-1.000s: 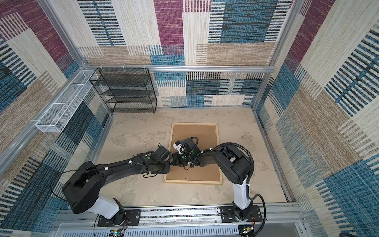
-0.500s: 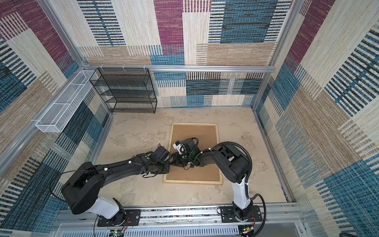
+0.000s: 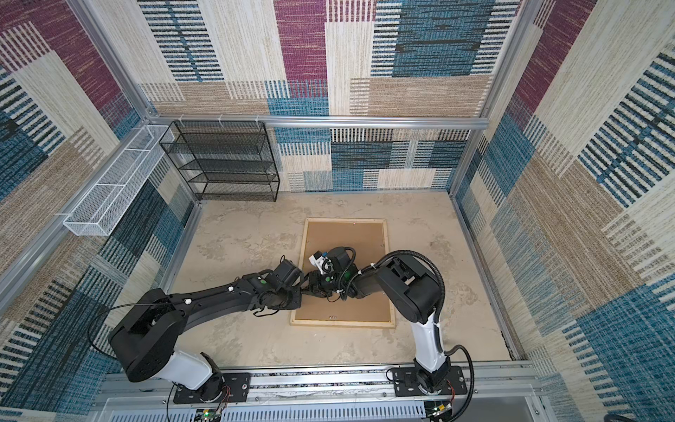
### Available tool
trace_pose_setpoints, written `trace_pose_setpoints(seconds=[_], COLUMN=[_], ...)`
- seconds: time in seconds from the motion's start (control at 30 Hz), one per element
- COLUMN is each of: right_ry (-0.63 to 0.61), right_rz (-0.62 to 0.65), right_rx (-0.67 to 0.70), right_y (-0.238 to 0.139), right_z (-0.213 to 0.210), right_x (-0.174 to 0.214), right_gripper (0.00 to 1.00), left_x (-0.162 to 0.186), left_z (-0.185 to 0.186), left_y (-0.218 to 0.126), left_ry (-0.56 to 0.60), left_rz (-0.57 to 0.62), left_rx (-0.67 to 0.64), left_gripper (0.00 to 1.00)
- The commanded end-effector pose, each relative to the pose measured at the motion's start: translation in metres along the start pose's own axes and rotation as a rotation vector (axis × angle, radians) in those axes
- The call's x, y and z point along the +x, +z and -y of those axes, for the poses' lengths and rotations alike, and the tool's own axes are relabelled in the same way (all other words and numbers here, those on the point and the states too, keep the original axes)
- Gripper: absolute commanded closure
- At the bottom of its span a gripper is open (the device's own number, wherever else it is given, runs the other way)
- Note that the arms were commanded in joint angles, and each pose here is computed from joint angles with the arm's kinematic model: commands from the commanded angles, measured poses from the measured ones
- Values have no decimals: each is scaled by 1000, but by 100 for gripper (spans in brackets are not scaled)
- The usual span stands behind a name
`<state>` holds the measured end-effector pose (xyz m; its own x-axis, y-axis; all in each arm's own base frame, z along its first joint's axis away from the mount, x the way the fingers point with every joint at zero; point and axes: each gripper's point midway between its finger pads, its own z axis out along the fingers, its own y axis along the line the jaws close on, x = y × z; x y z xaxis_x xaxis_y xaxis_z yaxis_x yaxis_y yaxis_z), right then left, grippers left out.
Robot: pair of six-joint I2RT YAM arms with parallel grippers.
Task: Put the photo into the frame
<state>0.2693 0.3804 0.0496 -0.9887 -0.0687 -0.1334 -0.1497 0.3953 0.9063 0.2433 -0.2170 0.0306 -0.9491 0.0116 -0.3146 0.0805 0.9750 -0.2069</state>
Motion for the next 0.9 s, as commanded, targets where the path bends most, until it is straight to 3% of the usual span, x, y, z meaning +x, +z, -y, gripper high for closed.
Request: trace_pose_setpoints(seconds=[0.0,0.67,0.87], right_ry=[69,114,101], right_rz=[38,35,55], right_rx=[9,-56,-22], right_y=[2,19,12], right_z=[7,2,6], right_x=[-3,-11,-13], right_gripper=[49,50,50], left_x=[6,6,6], left_z=[13,22,11], left_y=[4,7,6], left_ry=[41,55,48], left_rz=[-35,-42,-35], left_rx=[66,107,53], left_gripper=[86,87,87])
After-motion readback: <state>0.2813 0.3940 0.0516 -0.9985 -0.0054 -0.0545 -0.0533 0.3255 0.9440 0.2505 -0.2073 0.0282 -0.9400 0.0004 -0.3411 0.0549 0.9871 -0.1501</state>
